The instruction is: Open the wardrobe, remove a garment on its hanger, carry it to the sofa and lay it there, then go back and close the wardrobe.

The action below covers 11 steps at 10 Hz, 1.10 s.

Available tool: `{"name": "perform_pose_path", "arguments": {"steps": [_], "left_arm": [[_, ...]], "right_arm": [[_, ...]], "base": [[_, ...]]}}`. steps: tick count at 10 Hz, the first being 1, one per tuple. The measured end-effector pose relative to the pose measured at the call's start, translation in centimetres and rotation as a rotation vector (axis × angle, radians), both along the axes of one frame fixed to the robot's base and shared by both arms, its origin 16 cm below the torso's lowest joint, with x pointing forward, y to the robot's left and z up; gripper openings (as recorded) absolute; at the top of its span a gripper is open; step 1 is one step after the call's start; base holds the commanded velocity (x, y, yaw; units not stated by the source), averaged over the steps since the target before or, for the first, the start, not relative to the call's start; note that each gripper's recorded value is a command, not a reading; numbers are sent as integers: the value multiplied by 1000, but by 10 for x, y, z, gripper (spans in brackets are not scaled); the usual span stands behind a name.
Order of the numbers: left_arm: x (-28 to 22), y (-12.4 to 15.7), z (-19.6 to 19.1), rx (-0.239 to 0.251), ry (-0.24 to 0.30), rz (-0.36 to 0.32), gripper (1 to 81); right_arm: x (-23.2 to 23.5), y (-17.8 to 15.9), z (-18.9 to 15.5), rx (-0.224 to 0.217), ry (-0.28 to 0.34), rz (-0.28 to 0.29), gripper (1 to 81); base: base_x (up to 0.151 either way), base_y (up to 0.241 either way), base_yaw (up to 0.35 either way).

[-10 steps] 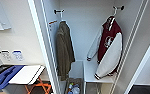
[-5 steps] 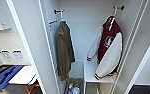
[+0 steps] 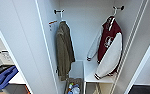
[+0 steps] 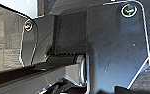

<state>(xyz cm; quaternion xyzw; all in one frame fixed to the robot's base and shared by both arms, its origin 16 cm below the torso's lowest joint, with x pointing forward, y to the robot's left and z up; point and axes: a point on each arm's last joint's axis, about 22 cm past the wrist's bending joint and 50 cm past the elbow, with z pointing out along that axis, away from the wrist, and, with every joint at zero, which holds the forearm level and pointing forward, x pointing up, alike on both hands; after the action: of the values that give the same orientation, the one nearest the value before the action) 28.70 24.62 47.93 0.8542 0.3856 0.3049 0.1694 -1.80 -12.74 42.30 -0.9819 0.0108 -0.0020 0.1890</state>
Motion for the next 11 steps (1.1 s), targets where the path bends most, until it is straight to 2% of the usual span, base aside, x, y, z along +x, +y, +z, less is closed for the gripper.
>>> {"name": "perform_pose_path", "arguments": {"steps": [3,5,6,9,11], "left_arm": [[-16,-27,-1,30,3,-327,811],[-54,-43,-8,52,36,-555,811],[-85,-48,-15,66,62,-644,811],[-187,-38,-35,92,179,-803,811],[-219,-44,-41,98,228,-883,811]], "right_arm": [[2,0,0,0,1,2,811],[6,1,0,1,-4,3,811],[6,1,0,1,-5,2,811],[10,-5,-2,-10,-11,13,811],[16,-5,-2,-12,-21,28,811]], "base": [[0,0,0],[0,0,0],[0,0,0],[0,0,0],[0,0,0]]}}
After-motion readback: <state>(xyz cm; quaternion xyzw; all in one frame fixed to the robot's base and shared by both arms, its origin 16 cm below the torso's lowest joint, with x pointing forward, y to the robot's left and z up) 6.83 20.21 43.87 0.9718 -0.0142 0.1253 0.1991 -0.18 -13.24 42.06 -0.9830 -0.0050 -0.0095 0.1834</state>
